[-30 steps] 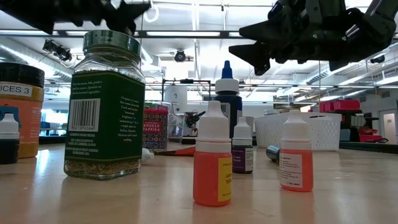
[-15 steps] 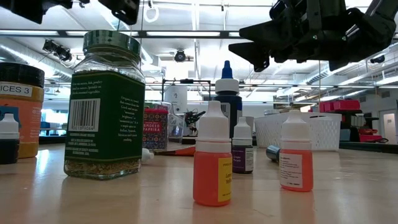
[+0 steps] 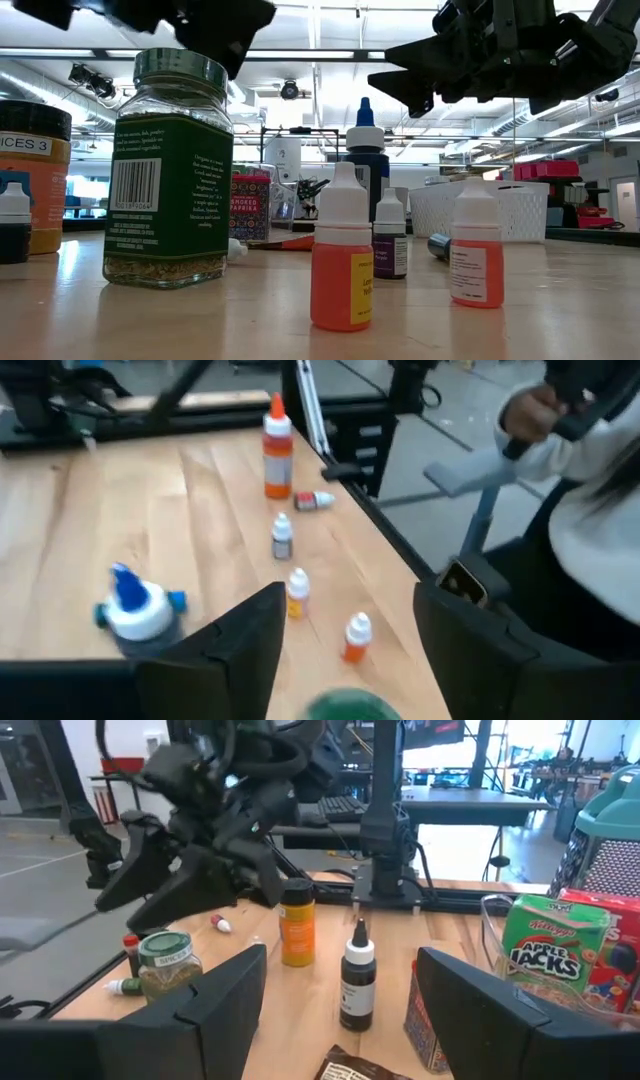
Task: Pick & Place Kitchen Items
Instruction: Put the green spice bottle into the white bin
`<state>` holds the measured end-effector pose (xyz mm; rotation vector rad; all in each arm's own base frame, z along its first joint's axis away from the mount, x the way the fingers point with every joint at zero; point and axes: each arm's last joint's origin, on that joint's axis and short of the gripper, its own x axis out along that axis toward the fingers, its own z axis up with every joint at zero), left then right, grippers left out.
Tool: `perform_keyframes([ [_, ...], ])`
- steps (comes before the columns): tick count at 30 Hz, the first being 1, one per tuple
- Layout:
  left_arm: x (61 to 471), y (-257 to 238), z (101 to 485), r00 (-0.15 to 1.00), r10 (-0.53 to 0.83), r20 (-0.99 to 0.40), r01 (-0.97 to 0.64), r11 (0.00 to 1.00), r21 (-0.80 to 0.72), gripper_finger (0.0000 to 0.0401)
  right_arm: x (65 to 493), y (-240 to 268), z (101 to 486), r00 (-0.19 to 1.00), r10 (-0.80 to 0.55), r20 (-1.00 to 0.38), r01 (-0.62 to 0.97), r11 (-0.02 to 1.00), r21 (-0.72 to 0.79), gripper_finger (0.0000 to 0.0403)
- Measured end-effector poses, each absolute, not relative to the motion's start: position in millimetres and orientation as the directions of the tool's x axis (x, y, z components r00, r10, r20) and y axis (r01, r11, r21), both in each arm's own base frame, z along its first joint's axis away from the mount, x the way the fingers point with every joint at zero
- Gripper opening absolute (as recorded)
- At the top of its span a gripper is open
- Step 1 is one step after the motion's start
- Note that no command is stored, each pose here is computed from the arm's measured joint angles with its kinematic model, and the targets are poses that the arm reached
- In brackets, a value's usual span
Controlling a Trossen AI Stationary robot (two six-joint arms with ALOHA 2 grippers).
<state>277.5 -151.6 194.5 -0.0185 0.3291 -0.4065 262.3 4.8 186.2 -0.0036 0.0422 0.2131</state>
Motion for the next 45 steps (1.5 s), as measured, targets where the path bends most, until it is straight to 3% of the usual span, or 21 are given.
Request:
perform_keyframes([
  [6, 273.1, -162.6, 181.5, 0.853, -0.366, -0.371, 0.369, 0.927, -0.066, 0.0252, 262.3, 4.8, 185.6, 0.976, 0.213, -0.048, -0.212, 0.977, 0.036, 0.0268],
  [16, 271.8, -158.1, 175.2, 0.857, -0.278, -0.434, 0.267, 0.960, -0.086, 0.0273, 262.3, 4.7, 185.7, 0.976, 0.211, -0.048, -0.214, 0.971, -0.101, 0.0268],
  [28, 268.0, -155.6, 166.9, 0.815, -0.257, -0.519, 0.268, 0.962, -0.055, 0.0277, 262.3, 4.7, 185.7, 0.976, 0.211, -0.047, -0.214, 0.971, -0.103, 0.0268],
  [31, 268.4, -156.8, 168.2, 0.813, -0.284, -0.507, 0.294, 0.954, -0.062, 0.0268, 262.3, 4.7, 185.8, 0.976, 0.211, -0.047, -0.214, 0.971, -0.103, 0.0268],
  [36, 269.2, -155.1, 167.7, 0.808, -0.292, -0.513, 0.299, 0.952, -0.069, 0.0219, 262.3, 4.7, 185.8, 0.976, 0.211, -0.046, -0.214, 0.971, -0.103, 0.0268],
  [45, 275.0, -144.2, 168.5, 0.844, -0.193, -0.500, 0.187, 0.980, -0.063, 0.0216, 262.4, 4.7, 186.7, 0.977, 0.210, -0.037, -0.213, 0.971, -0.105, 0.0268],
])
